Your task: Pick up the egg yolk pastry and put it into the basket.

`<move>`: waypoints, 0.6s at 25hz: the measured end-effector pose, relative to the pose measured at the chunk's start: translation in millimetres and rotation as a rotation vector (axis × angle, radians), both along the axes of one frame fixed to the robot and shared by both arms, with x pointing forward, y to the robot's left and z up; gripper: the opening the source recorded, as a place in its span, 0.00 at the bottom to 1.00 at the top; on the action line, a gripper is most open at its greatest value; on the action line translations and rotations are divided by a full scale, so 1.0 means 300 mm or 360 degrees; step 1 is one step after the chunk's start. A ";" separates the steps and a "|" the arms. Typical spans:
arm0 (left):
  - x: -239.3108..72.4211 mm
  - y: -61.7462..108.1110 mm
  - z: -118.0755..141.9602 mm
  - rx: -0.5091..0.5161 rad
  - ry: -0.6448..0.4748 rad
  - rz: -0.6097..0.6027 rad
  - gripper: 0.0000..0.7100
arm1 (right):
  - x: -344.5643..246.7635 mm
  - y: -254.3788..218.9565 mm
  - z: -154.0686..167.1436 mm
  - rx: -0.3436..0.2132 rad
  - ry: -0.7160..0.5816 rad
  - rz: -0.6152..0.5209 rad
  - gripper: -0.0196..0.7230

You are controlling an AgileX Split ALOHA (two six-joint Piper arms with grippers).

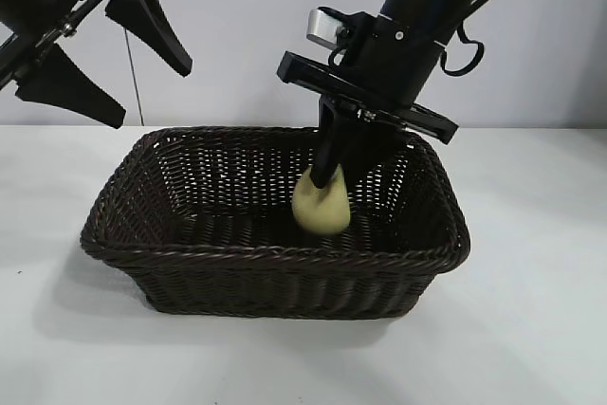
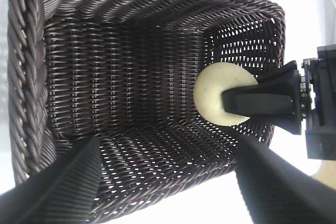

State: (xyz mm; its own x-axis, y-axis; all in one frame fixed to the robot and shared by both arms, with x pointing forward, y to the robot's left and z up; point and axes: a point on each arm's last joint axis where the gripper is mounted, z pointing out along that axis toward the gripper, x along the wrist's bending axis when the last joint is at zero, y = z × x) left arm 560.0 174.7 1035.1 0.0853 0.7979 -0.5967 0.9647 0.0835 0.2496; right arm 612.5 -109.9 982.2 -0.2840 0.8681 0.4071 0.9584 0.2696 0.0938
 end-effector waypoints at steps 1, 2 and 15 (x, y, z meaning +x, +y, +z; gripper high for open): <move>0.000 0.000 0.000 0.0000 0.0000 0.0000 0.74 | 0.000 0.000 0.002 0.0001 -0.0002 0.0000 0.49; 0.000 0.000 0.000 0.0000 0.0000 0.0000 0.74 | -0.001 0.000 0.006 0.0003 -0.0008 0.0001 0.54; -0.003 0.000 -0.001 0.0001 0.0011 -0.0012 0.74 | -0.032 -0.088 0.204 0.0072 -0.0186 -0.0046 0.61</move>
State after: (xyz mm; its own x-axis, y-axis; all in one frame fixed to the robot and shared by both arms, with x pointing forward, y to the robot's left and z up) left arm 559.1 174.6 1034.9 0.0869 0.7975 -0.5970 0.9671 0.0762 0.2427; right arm 602.9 -136.4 1043.2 -0.3072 0.8580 0.4117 0.9475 0.2351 0.2169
